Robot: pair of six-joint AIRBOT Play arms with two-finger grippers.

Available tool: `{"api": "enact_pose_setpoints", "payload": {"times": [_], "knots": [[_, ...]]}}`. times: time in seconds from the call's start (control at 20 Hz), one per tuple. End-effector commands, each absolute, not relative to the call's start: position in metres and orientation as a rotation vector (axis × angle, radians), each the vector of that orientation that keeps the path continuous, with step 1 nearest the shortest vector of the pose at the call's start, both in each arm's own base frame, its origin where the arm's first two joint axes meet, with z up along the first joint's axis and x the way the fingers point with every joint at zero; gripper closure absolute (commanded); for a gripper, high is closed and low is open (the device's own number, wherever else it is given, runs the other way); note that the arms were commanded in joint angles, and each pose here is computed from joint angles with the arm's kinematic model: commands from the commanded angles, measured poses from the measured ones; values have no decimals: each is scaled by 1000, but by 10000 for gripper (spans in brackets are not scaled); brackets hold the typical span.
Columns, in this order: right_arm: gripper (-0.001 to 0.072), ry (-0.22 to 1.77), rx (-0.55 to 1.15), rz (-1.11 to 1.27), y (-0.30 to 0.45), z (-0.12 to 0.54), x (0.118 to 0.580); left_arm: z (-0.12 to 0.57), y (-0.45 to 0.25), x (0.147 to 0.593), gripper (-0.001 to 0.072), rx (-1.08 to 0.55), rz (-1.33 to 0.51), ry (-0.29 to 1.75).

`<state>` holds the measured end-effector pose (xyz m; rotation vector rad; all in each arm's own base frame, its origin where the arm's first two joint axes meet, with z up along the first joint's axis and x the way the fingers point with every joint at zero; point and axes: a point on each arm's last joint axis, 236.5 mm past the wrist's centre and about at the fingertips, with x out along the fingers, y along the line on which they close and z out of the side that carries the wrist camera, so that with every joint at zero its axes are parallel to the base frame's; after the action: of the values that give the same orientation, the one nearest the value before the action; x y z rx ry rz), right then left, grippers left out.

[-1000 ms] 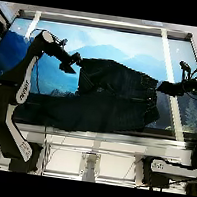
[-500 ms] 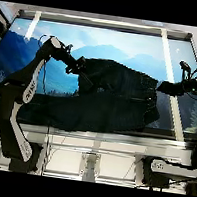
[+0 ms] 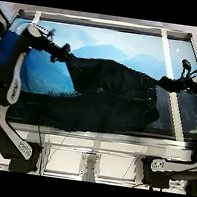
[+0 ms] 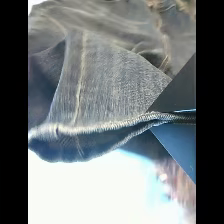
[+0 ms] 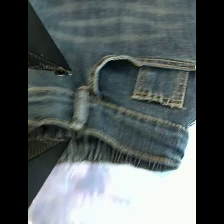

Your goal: Fold the clothes and pants, and hang the long-sleeved shirts on hangers.

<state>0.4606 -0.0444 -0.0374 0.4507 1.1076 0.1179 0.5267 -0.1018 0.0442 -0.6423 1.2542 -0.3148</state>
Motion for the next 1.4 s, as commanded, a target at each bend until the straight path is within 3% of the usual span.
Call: {"api": "enact_pose_setpoints", "payload": {"times": [0.0,0.4,0.55,0.65,1.0,1.35], "knots": [[269,1110,603,118,-32,-66,475,82,-36,526,674,-554,-261,1134],[270,1064,581,123,-16,-70,492,92,44,508,674,-515,-102,1121],[344,1004,548,101,-13,-68,510,88,53,505,674,-484,-69,1134],[346,1001,526,91,-17,-62,517,84,64,503,674,-457,-34,1143],[347,1084,416,54,-66,-28,507,64,165,465,675,-183,301,1253],[346,1161,439,91,-49,-32,493,86,193,514,674,-16,280,1025]]}}
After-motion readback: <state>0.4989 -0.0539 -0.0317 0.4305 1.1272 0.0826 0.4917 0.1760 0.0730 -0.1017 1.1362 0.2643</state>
